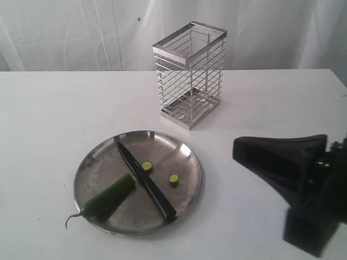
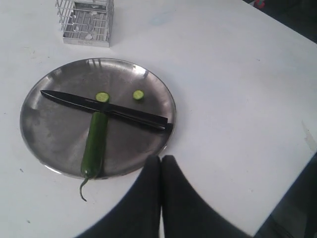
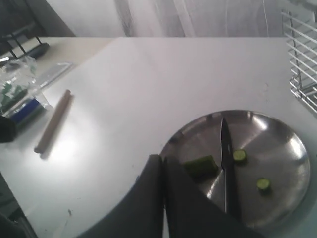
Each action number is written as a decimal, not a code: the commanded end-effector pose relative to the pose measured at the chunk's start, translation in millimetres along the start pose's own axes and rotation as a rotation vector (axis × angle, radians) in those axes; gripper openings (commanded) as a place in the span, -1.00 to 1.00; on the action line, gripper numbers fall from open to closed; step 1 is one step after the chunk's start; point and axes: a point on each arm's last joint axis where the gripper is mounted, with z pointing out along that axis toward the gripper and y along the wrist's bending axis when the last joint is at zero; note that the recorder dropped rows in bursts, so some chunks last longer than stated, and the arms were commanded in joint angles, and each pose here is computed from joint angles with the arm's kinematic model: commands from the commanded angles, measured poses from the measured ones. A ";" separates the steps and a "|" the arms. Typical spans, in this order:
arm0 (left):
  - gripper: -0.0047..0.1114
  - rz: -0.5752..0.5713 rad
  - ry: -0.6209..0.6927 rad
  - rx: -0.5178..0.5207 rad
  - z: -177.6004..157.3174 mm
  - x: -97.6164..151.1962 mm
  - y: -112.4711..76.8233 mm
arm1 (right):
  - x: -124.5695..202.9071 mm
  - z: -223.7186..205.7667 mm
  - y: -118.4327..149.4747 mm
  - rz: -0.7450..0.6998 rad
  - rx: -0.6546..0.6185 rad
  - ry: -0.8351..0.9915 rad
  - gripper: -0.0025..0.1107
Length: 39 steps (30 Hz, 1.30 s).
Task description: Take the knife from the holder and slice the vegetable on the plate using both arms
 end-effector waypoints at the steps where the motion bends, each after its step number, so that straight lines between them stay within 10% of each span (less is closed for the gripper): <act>1: -0.91 -0.016 0.005 0.021 -3.6 4.2 -2.8 | -6.9 -26.0 3.6 0.004 -0.042 -0.098 -0.96; 8: -0.91 -0.016 0.005 0.021 -3.6 4.2 -2.8 | -12.7 -49.2 6.0 -0.001 -0.078 -0.199 -0.96; 14: -0.91 -0.016 0.003 0.020 -3.6 4.0 -2.7 | -5.9 -66.4 -1.8 -0.283 0.021 -0.205 -0.96; 25: -0.91 -0.015 0.003 0.019 -3.6 4.0 -2.6 | 82.8 -65.4 -55.4 -0.248 0.396 -0.179 -0.96; 39: -0.91 -0.015 0.003 0.019 -3.6 4.0 -2.6 | 112.8 -63.8 -67.6 -0.210 0.460 -0.154 -0.96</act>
